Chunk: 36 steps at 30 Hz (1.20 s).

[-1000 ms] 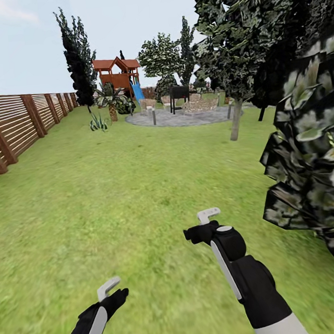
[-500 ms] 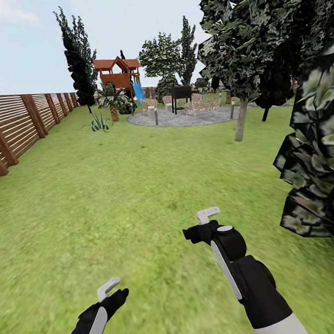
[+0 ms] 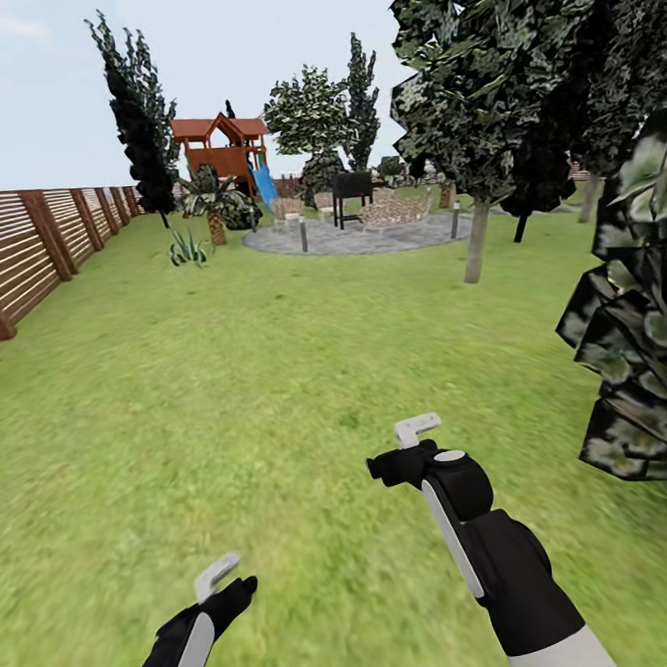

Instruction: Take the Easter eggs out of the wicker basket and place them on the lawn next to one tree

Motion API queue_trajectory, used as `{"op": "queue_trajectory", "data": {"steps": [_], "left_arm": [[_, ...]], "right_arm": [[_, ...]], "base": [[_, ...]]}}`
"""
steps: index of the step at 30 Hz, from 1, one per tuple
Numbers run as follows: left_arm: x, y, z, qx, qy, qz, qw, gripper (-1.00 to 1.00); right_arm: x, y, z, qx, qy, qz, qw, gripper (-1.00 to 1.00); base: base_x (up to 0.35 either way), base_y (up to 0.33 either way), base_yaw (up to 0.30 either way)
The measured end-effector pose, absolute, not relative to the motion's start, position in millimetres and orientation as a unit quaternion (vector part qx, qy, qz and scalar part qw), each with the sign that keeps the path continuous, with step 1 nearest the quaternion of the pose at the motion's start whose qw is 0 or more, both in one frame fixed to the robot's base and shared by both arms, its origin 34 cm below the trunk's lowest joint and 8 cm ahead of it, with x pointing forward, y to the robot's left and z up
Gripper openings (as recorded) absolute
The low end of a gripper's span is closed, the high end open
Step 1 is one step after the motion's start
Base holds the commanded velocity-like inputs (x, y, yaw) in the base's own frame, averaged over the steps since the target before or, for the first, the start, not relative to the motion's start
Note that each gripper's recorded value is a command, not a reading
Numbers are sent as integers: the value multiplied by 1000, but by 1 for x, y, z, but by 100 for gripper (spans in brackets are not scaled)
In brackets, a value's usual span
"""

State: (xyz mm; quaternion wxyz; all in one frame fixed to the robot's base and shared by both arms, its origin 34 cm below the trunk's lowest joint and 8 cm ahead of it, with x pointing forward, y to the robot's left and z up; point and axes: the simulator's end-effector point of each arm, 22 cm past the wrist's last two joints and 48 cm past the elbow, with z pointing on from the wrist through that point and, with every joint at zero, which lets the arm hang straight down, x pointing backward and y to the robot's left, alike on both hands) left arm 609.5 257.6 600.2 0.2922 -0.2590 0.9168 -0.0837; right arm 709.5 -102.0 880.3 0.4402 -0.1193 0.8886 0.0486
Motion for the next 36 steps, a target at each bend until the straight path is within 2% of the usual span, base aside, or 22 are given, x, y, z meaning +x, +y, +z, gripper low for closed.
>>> {"op": "queue_trajectory", "data": {"steps": [25, 36], "left_arm": [[608, 258, 599, -260, 917, -83, 291, 100], [609, 258, 599, -261, 916, -83, 292, 100]], "right_arm": [[709, -103, 880, -119, 889, 48, 440, 100], [710, -102, 886, -119, 886, 49, 445, 100]], "base": [[239, 256, -260], [238, 257, -25]]}}
